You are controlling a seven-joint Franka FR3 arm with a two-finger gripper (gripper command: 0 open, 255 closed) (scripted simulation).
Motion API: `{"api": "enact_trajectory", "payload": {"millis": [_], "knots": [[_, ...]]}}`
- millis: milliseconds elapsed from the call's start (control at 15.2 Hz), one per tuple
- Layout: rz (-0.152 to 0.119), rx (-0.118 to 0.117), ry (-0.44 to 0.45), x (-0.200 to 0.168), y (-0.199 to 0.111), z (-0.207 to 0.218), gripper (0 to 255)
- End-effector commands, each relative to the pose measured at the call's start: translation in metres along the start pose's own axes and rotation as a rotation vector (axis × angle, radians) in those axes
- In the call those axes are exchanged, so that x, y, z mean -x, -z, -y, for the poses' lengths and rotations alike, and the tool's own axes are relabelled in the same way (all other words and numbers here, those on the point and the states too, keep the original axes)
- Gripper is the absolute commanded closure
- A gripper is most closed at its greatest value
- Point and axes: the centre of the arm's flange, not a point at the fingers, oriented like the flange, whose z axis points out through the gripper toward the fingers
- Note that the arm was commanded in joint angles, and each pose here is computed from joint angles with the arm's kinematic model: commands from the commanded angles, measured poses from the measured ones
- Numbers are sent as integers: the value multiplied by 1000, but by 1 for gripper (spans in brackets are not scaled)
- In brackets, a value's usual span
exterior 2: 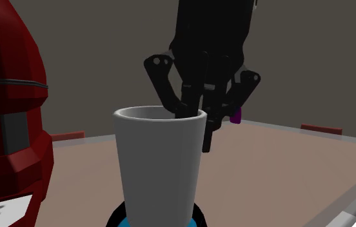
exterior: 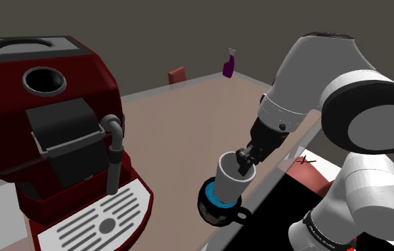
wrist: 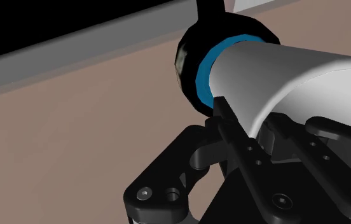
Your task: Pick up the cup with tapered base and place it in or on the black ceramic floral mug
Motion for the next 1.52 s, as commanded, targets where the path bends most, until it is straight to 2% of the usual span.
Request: {"api": "enact_trajectory", "payload": {"millis": [0,330,396,726,990,1452], "knots": [[-1,-1,0,0,-1,0,255],[-1,-1,0,0,-1,0,255],[-1,-1,0,0,-1,0,0],[-1,-1,0,0,-1,0,0],[-1,-1,0,0,49,0,0],[-1,-1,0,0,49,0,0]]}}
